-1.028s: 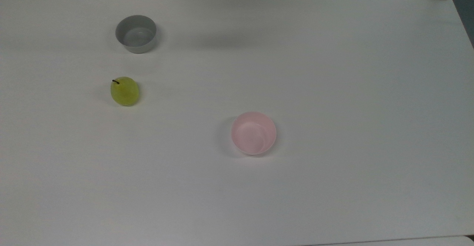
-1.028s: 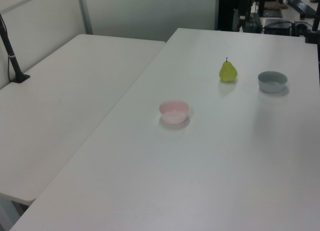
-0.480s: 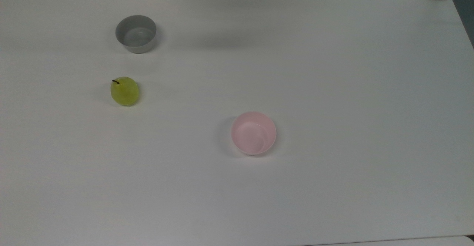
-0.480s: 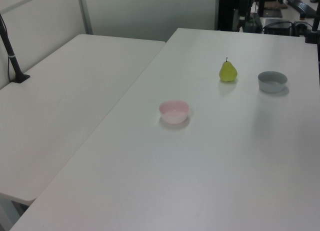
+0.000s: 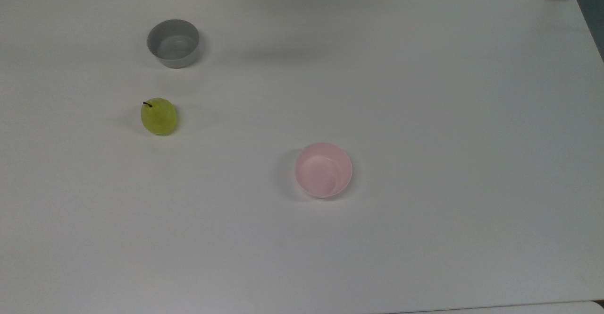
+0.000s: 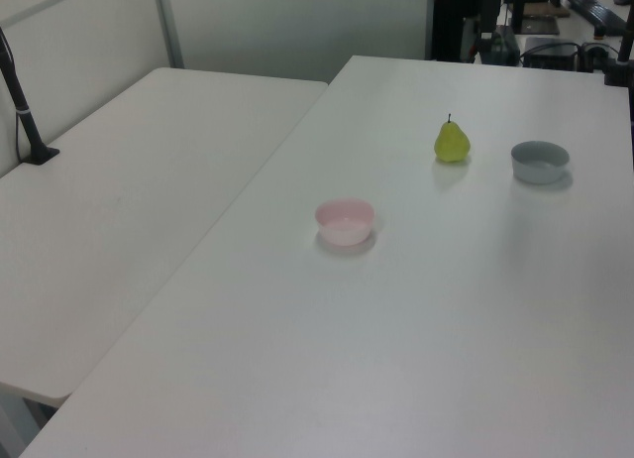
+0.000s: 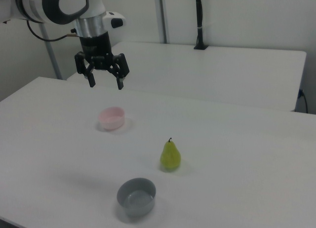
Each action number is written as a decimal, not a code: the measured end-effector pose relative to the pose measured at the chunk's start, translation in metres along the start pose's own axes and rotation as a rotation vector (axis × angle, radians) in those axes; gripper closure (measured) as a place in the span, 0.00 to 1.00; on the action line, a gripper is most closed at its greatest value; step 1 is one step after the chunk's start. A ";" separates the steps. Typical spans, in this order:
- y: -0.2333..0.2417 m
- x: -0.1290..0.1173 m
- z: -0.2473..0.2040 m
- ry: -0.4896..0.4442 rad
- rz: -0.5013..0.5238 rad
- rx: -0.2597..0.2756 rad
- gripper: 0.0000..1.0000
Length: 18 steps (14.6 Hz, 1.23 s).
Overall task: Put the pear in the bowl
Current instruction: 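Move the open gripper down toward the yellow-green pear, then lower the gripper around the pear and close the fingers on it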
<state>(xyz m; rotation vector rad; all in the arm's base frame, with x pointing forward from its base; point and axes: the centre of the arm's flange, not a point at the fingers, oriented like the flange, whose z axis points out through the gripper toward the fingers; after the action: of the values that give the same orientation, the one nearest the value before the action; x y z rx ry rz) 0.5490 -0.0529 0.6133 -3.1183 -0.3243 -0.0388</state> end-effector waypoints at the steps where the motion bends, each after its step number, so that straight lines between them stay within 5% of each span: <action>1: 0.004 -0.001 0.000 -0.003 -0.043 -0.008 0.00; 7: 0.039 0.004 0.025 -0.049 -0.111 -0.087 0.00; 12: 0.101 -0.001 0.046 -0.005 -0.016 -0.086 0.00; 18: 0.133 0.018 0.143 0.015 0.060 -0.072 0.00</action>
<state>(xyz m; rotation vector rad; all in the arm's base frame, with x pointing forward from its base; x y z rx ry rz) 0.5974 -0.1781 0.4706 -3.1949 -0.2344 -0.0749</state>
